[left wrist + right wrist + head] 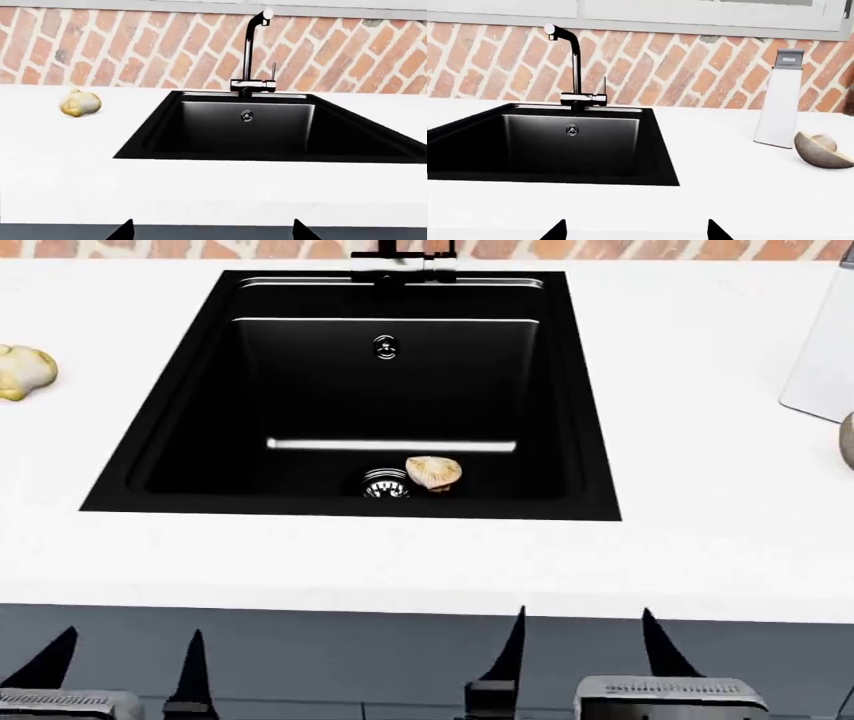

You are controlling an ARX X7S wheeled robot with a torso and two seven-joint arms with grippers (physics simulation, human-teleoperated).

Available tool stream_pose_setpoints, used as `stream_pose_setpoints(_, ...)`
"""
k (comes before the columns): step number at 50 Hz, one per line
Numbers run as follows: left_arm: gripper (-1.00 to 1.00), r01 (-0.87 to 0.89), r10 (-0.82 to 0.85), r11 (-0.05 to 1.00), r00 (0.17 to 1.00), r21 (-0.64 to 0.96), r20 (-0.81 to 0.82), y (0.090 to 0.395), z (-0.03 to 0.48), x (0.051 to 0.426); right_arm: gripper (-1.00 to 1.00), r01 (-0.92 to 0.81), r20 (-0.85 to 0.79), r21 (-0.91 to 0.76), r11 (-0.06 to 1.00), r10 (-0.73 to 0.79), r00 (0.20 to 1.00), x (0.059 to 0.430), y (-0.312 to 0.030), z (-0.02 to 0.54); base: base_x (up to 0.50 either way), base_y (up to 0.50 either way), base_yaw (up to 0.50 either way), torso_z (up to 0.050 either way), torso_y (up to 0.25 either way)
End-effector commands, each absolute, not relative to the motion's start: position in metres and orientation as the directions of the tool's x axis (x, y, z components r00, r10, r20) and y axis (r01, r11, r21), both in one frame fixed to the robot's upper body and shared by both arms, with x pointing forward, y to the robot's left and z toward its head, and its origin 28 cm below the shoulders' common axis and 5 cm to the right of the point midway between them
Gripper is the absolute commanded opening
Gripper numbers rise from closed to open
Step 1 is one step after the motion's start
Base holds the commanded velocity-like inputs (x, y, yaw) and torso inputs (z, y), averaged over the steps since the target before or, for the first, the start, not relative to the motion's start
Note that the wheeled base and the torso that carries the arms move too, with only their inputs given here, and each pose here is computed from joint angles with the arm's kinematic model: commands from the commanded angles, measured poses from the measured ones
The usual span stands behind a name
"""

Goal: Turn on the sink faucet.

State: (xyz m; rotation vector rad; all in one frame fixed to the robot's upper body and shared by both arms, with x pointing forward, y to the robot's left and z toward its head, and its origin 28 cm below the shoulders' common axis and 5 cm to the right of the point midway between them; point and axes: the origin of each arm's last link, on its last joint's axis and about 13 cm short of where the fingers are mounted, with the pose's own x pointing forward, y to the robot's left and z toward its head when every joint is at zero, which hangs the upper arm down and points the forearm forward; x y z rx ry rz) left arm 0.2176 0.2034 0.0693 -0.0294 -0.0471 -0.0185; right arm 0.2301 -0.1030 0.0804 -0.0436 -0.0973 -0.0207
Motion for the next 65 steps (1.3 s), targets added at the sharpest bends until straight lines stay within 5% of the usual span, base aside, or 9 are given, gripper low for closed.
stream_pose_setpoints(1,1.00,0.090,-0.086,0.996,0.990,-0.028,0.109,0.199,0.138,0.228,1.00,0.018,0.177,-0.122,0.992,0.004,0.984,0.246,-0.112,0.151,0.00,0.00,0.00,0.000,0.000)
stream_pose_setpoints(30,1.00,0.060,-0.070,0.994,0.992,0.097,0.105,0.186,0.230,0.417,1.00,-0.039,0.127,-0.238,0.970,0.071,0.989,0.388,-0.138,0.239,0.00,0.00,0.00,0.000,0.000)
stream_pose_setpoints(44,1.00,0.005,-0.016,0.990,0.997,0.139,0.082,0.203,0.254,0.442,1.00,-0.074,0.088,-0.278,0.958,0.102,0.991,0.415,-0.142,0.265,0.00,0.00,0.00,0.000,0.000)
stream_pose_setpoints(46,1.00,-0.007,-0.004,0.991,0.997,0.134,0.079,0.206,0.252,0.441,1.00,-0.099,0.294,-0.309,0.946,0.194,0.936,0.432,-0.125,0.320,0.00,0.00,0.00,0.000,0.000)
stream_pose_setpoints(49,1.00,-0.015,0.007,0.994,0.997,0.108,0.072,0.210,0.250,0.441,1.00,-0.092,0.064,-0.257,0.962,0.112,0.992,0.440,-0.142,0.272,0.00,0.00,0.00,0.000,0.000)
stream_pose_setpoints(65,1.00,-0.044,0.025,0.984,0.994,0.172,0.110,0.223,0.257,0.442,1.00,-0.117,0.058,-0.215,0.970,0.133,0.989,0.440,-0.140,0.274,0.00,0.00,0.00,0.006,-0.068)
